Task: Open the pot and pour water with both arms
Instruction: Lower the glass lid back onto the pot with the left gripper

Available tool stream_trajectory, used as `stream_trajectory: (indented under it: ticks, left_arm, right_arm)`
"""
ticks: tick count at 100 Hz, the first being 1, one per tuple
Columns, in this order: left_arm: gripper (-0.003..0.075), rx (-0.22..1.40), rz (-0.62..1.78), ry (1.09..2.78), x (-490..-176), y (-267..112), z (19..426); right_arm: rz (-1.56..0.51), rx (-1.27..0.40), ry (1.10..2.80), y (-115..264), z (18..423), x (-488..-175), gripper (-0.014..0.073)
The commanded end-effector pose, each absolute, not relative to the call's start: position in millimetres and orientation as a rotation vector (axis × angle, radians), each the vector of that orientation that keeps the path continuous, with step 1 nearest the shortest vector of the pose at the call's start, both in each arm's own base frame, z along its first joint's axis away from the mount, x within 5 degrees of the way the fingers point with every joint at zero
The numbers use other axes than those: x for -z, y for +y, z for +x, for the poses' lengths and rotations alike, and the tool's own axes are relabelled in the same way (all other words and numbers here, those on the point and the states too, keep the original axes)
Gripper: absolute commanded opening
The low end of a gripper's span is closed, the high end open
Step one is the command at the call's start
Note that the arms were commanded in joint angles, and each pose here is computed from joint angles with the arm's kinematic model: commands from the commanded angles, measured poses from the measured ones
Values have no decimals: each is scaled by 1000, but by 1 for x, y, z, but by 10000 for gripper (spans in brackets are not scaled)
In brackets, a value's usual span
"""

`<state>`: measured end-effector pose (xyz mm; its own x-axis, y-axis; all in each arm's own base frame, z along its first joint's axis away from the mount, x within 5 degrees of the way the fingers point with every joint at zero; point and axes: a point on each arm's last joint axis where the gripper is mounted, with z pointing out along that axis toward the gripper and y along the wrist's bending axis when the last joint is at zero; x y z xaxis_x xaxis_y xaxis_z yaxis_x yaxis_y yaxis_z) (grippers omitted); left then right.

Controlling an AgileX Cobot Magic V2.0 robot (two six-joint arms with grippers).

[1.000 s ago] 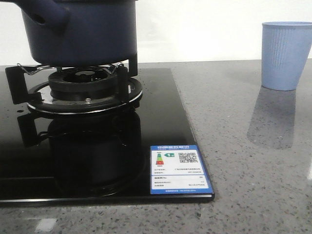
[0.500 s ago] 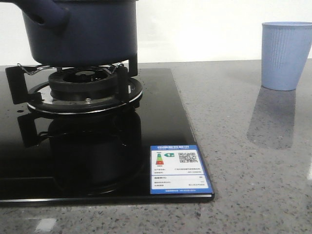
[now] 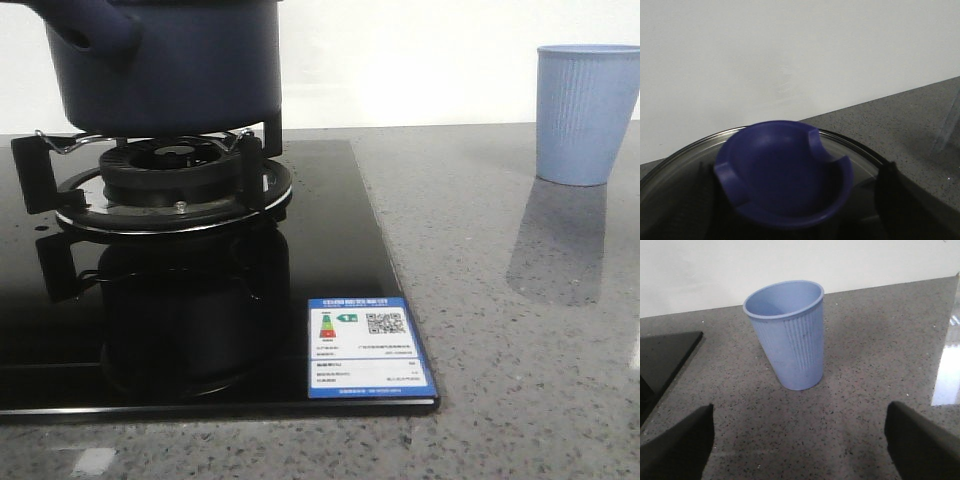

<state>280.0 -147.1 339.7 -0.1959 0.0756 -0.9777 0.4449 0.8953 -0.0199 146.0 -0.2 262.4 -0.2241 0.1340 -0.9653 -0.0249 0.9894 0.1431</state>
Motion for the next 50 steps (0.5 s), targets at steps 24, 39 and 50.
stream_trajectory:
  ticks: [24,39,50]
  left_arm:
    - [610,377,285,1469,-412,-122,244]
    - [609,351,244,1407,-433,-100,226]
    - [567,305,238,1439,-438,-81,216]
  right_arm:
    - [30,-177,1734,4,147,-275,603]
    - [-50,-262,1674,13,147,-281,601]
    - [-63,-275,1656,14,147,-285,512]
